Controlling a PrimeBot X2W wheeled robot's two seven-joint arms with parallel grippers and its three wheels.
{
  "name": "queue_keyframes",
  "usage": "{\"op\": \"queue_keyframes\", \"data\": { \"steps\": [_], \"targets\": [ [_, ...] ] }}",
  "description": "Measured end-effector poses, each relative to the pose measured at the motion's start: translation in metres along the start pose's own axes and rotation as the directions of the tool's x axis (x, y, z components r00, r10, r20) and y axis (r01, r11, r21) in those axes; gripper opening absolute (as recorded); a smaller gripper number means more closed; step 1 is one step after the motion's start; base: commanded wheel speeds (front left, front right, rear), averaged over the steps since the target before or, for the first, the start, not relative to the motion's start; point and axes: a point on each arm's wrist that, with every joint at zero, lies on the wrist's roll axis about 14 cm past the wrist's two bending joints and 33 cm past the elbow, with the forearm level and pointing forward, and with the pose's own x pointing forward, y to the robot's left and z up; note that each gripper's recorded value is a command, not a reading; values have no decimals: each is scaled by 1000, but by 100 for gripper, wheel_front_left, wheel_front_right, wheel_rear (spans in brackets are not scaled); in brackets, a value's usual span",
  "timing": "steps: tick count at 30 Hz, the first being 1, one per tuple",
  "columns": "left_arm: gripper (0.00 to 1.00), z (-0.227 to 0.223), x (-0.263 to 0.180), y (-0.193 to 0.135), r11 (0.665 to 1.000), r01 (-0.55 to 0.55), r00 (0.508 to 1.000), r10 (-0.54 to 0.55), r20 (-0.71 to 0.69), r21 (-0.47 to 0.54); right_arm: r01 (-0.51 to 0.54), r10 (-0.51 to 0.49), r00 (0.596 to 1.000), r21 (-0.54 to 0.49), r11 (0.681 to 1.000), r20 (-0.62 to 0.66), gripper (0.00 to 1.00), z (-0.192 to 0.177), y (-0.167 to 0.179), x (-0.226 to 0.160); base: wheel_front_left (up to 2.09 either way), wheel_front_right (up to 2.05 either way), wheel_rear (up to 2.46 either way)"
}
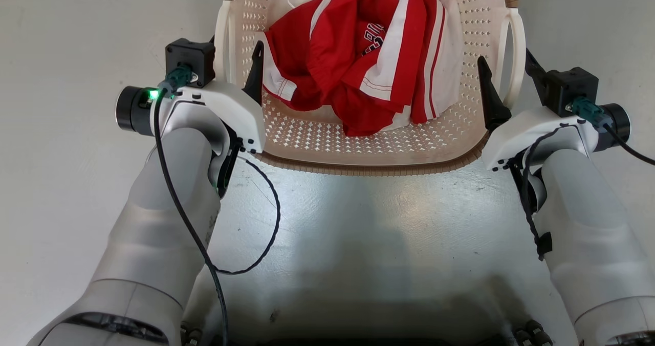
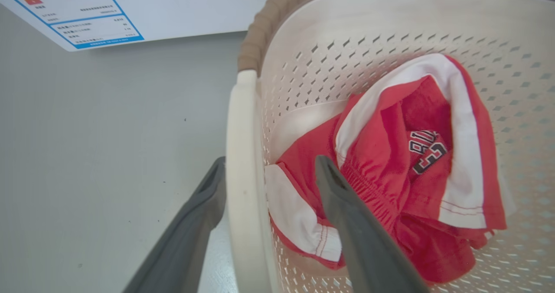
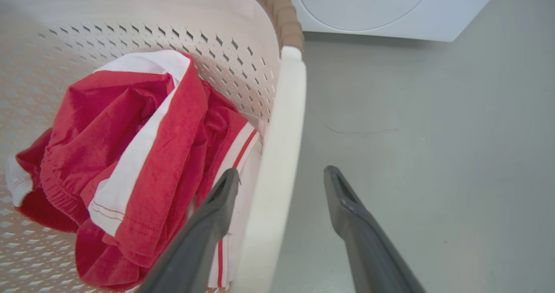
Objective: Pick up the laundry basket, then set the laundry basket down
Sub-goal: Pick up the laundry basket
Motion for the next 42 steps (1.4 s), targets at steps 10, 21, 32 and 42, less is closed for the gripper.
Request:
{"op": "queue_keyframes", "data": {
  "steps": [10,21,32,42],
  "targets": [
    [100,-3,2,2,1000,1,1000,0,-25,20,-25,25,999,1,1000,-26,100,-4,9,6,0,0,0],
    [100,-5,2,2,1000,-4,999,5,-37,17,-29,29,999,16,999,-13,100,2,10,7,0,0,0],
    [100,-8,2,0,1000,2,999,-1,-45,19,-28,28,1000,20,999,-13,100,3,10,6,0,0,0],
    [0,-10,-3,-1,1000,3,998,-2,-68,21,-35,36,998,25,999,-44,0,-3,14,0,0,0,0]
  ]
}}
